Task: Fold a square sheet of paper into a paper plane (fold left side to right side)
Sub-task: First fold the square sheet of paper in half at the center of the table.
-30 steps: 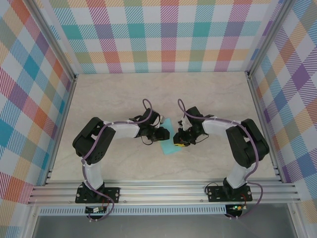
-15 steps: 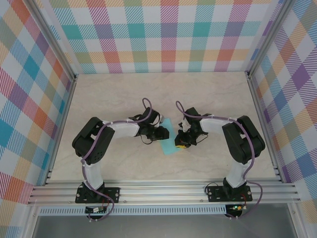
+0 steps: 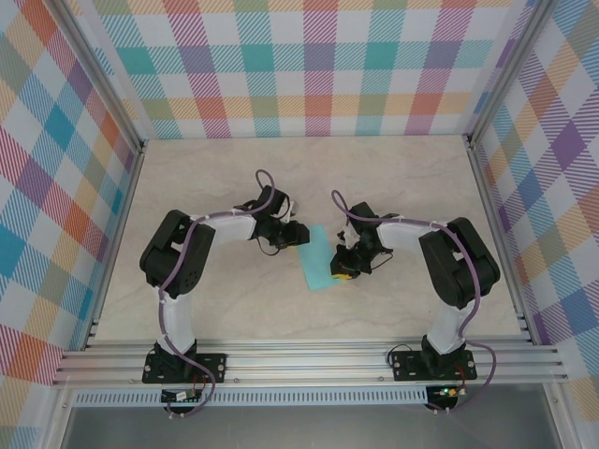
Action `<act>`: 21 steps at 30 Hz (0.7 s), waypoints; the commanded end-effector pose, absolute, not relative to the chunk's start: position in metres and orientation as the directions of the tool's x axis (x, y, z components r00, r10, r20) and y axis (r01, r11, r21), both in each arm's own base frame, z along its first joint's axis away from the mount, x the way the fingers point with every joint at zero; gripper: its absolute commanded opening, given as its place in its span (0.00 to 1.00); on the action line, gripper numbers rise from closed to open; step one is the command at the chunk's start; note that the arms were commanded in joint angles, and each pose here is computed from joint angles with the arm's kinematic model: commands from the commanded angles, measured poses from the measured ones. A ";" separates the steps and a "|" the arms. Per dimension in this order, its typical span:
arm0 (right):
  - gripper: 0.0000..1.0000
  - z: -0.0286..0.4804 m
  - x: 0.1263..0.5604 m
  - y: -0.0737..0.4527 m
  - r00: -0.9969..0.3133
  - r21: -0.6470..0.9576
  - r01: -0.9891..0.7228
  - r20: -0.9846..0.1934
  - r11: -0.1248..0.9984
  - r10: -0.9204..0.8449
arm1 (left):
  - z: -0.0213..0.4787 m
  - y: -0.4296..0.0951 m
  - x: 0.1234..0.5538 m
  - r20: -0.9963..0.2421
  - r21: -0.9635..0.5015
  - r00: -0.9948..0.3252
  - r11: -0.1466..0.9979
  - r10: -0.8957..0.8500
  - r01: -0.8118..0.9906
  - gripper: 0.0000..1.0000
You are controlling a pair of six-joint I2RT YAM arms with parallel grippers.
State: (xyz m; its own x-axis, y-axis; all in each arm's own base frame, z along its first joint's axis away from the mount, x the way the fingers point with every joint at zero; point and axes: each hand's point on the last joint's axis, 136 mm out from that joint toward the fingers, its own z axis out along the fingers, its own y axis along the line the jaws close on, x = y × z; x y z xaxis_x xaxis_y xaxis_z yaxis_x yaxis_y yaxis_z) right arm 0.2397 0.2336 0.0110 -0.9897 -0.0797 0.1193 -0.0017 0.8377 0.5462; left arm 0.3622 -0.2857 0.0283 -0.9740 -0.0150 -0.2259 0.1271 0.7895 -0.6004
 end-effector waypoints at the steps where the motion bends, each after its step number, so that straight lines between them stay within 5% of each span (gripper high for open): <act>1: 0.13 -0.027 0.211 0.196 -0.972 0.359 0.032 0.227 0.933 -0.054 | 0.015 -0.255 0.393 -0.259 -0.539 -0.964 0.836 -0.054 0.098 0.36; 13: 0.14 -0.022 0.212 0.204 -0.975 0.407 0.028 0.213 0.913 -0.065 | 0.020 -0.245 0.431 -0.265 -0.573 -0.961 0.815 -0.081 0.089 0.37; 21: 0.26 0.026 0.246 0.230 -0.997 0.559 -0.068 -0.002 0.826 -0.081 | 0.102 -0.227 0.427 -0.384 -0.609 -0.914 0.780 -0.130 0.145 0.47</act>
State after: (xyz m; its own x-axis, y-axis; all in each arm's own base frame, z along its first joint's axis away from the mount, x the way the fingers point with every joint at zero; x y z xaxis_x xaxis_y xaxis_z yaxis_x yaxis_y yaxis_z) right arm 0.2413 0.2350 0.0182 -0.9942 -0.0843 0.0664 -0.0318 0.8228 0.5675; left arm 0.4194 -0.2427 0.0492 -0.9592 -0.0953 -0.2661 0.0918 0.7855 -0.6121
